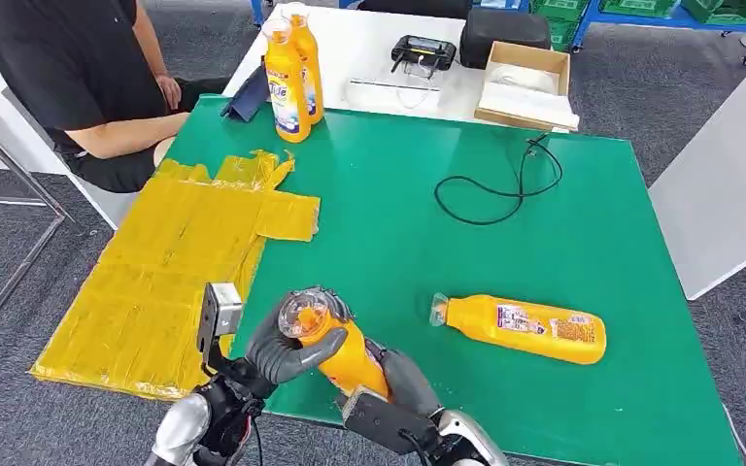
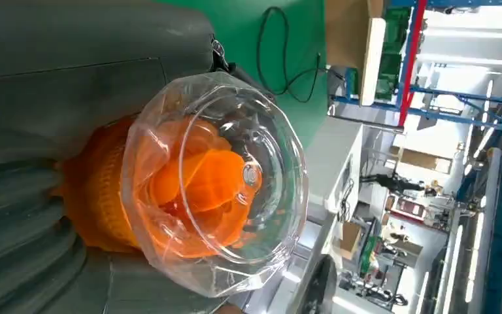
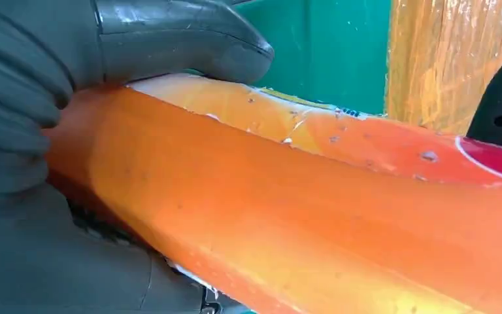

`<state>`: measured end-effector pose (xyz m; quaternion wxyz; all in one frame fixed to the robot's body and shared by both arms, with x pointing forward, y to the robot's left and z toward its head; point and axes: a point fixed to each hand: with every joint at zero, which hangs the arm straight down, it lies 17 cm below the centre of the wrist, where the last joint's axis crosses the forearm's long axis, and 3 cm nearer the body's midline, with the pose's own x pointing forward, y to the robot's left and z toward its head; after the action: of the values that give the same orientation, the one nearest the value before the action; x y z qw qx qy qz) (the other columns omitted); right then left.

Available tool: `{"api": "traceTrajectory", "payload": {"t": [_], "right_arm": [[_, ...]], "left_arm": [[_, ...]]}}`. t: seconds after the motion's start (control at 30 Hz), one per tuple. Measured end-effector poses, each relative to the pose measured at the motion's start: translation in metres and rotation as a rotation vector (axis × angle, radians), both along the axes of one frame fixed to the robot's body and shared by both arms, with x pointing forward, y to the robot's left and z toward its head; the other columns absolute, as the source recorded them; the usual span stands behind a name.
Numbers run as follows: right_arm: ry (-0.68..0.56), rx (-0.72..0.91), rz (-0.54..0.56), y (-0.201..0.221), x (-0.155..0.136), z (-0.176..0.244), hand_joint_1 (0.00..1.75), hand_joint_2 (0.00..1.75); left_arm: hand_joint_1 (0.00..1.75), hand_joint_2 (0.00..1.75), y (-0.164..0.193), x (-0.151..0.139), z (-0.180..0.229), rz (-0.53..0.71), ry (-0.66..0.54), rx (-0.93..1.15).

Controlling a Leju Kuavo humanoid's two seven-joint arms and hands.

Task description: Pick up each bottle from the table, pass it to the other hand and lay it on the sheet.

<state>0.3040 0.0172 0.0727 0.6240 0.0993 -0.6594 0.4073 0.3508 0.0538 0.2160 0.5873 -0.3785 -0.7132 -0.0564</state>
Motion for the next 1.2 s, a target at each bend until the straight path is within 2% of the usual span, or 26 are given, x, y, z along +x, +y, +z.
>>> {"api": "traceTrajectory", "payload": {"t": [0.1, 0.13, 0.17, 0.2, 0.23, 0.5, 0.8, 0.87, 0.93, 1.03, 1.1, 1.2], "right_arm": [[-0.004, -0.004, -0.003, -0.001, 0.0, 0.0, 1.75, 1.75], [-0.003, -0.005, -0.003, -0.001, 0.0, -0.001, 1.38, 1.75], [-0.004, -0.005, -0.005, -0.001, 0.0, -0.001, 0.0, 1.75], [-0.009, -0.008, -0.011, -0.002, 0.001, -0.001, 0.0, 1.75], [-0.021, -0.014, -0.026, -0.004, 0.004, 0.0, 0.0, 0.0], [-0.038, -0.045, -0.136, -0.027, 0.008, -0.001, 0.0, 0.0], [-0.104, -0.014, -0.236, -0.064, 0.012, 0.031, 0.0, 0.0], [-0.123, -0.006, -0.253, -0.07, 0.013, 0.039, 0.0, 0.0], [-0.146, 0.003, -0.271, -0.078, 0.014, 0.05, 0.0, 0.0], [-0.16, 0.026, -0.289, -0.093, 0.018, 0.063, 0.0, 0.0], [-0.164, 0.04, -0.292, -0.103, 0.022, 0.068, 0.0, 0.0], [-0.17, 0.052, -0.299, -0.118, 0.03, 0.074, 0.0, 0.0]], "left_arm": [[1.75, 1.75, 0.0, 0.0, -0.001, 0.0, 0.002, 0.002], [1.75, 1.75, 0.0, 0.0, -0.001, -0.001, 0.002, 0.002], [1.75, 1.75, 0.0, 0.0, -0.001, -0.001, 0.001, 0.002], [1.75, 1.75, 0.0, 0.0, -0.001, 0.001, -0.002, 0.004], [1.75, 1.75, 0.0, 0.0, -0.001, 0.003, -0.008, 0.007], [1.75, 1.75, 0.005, -0.006, 0.01, 0.064, -0.115, 0.063], [1.75, 1.75, 0.034, -0.003, 0.046, 0.346, -0.458, 0.331], [1.75, 1.75, 0.042, -0.002, 0.051, 0.45, -0.563, 0.457], [1.75, 1.75, 0.051, 0.001, 0.056, 0.6, -0.725, 0.684], [1.75, 1.75, 0.051, 0.009, 0.047, 0.737, -0.951, 1.088], [1.75, 1.75, 0.048, 0.018, 0.033, 0.768, -1.05, 1.269], [1.75, 1.75, 0.048, 0.036, -0.015, 0.698, -1.06, 1.451]]}}
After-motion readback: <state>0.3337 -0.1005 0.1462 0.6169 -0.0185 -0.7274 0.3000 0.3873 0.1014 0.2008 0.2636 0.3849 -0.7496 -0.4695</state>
